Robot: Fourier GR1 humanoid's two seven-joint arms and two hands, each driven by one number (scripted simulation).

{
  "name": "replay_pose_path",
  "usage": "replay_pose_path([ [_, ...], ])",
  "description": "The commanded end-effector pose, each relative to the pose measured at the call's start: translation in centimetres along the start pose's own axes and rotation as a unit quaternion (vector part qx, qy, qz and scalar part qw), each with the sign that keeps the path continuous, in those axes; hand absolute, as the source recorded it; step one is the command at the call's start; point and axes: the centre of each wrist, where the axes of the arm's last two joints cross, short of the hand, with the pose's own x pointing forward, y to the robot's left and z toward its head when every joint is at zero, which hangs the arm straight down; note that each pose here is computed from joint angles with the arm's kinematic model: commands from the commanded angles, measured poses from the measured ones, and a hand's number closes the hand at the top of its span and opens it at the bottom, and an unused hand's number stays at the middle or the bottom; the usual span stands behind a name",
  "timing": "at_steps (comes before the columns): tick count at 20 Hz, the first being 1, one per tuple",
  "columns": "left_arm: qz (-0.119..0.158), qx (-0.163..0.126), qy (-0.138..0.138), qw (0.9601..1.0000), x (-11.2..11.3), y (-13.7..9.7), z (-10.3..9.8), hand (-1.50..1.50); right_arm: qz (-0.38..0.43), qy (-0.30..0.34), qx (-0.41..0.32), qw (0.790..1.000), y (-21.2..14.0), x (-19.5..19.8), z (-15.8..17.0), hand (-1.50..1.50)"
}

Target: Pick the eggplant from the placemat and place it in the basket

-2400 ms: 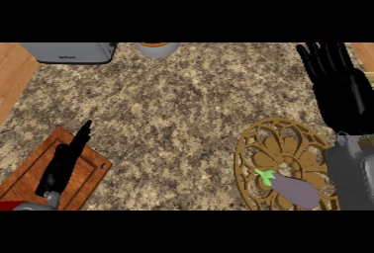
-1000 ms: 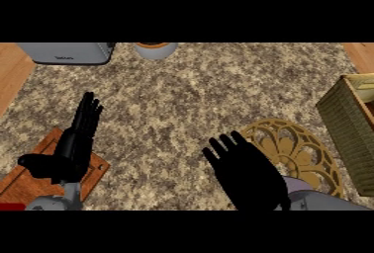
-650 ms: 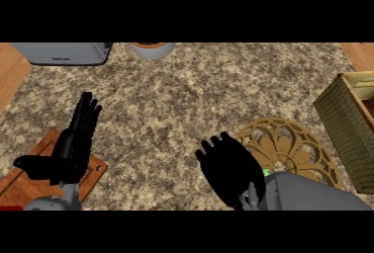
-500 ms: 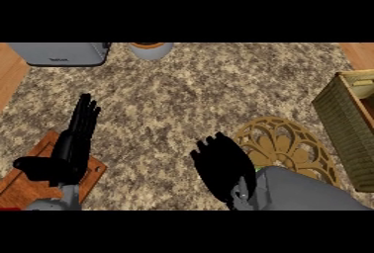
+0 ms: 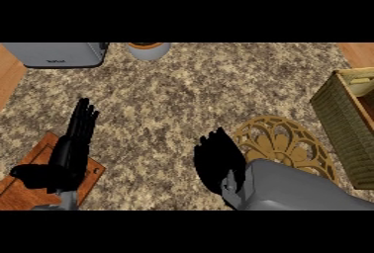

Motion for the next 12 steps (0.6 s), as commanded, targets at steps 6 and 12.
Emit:
replay_pose_path([
  [6, -0.004, 0.003, -0.006, 1.0, 2.4, 0.5, -1.6, 0.0, 0.033, 0.099, 0.026, 0.994, 1.3, 1.1, 0.4, -1.5],
  [12, 0.006, 0.001, -0.016, 0.9999, 1.2, 0.0, -0.7, 0.0, 0.004, 0.088, 0.034, 0.995, 4.1, 0.6, 0.3, -1.5],
])
